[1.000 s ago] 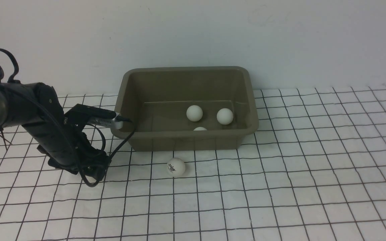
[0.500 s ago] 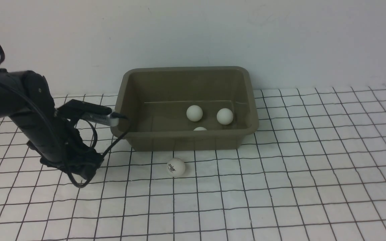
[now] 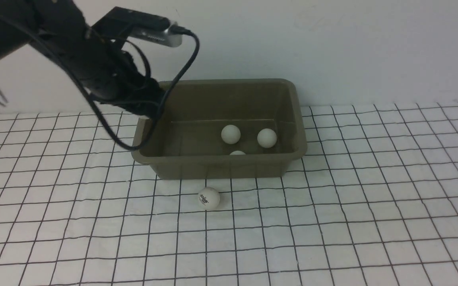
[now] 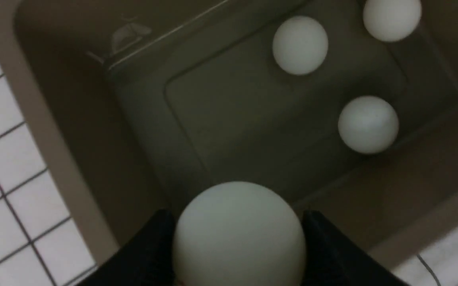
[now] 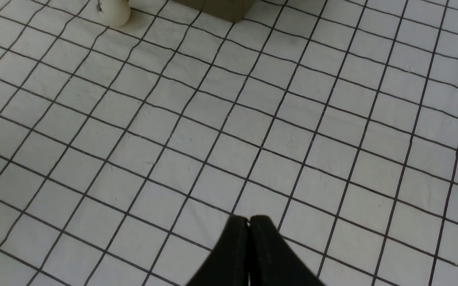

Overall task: Put the table tennis balls into the box on the white checkered tablecloth.
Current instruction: 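Drop the ball into the bin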

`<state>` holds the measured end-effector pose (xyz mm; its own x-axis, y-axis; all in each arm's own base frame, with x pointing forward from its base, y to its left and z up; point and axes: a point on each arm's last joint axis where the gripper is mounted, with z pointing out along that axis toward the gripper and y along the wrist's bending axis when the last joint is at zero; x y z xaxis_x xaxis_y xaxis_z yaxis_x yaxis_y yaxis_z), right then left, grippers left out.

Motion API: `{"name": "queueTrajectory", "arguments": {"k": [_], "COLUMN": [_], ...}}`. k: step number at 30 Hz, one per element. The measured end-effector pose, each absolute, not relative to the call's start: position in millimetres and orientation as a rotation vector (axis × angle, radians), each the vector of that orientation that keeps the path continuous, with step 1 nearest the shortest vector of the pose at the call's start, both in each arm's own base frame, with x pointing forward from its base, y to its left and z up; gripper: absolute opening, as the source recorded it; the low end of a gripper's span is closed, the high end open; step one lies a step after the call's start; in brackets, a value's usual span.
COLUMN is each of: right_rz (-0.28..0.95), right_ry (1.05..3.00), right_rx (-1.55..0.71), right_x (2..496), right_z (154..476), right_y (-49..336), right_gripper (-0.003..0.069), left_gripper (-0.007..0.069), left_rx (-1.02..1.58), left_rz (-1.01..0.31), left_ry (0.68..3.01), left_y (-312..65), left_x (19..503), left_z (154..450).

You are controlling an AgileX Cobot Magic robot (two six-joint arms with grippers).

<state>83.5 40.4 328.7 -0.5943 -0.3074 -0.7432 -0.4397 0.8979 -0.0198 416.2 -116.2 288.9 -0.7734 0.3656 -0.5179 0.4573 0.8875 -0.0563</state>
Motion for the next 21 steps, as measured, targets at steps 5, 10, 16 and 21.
{"name": "queueTrajectory", "arguments": {"k": [5,10,16,21], "right_rz": [0.209,0.21,0.21,0.211], "right_ry": [2.249,2.25,2.25,2.248], "right_rx": [-0.532,-0.532,-0.532,-0.531], "right_x": [84,84,84,84], "right_z": [329,329,329,329], "right_y": [40,40,40,40], "right_gripper": [-0.0015,-0.0015,-0.0015,-0.0015], "left_gripper": [0.0352,0.0352,0.0392,0.0446], "left_rx": [0.631,0.653,0.661,0.67], "left_rz": [-0.231,-0.239,-0.244,-0.245], "left_ry": [2.598,2.633,2.677,2.673], "left_y": [-126,-132,-134,-134], "left_x": [454,479,483,483], "left_z": [259,237,218,224]}}
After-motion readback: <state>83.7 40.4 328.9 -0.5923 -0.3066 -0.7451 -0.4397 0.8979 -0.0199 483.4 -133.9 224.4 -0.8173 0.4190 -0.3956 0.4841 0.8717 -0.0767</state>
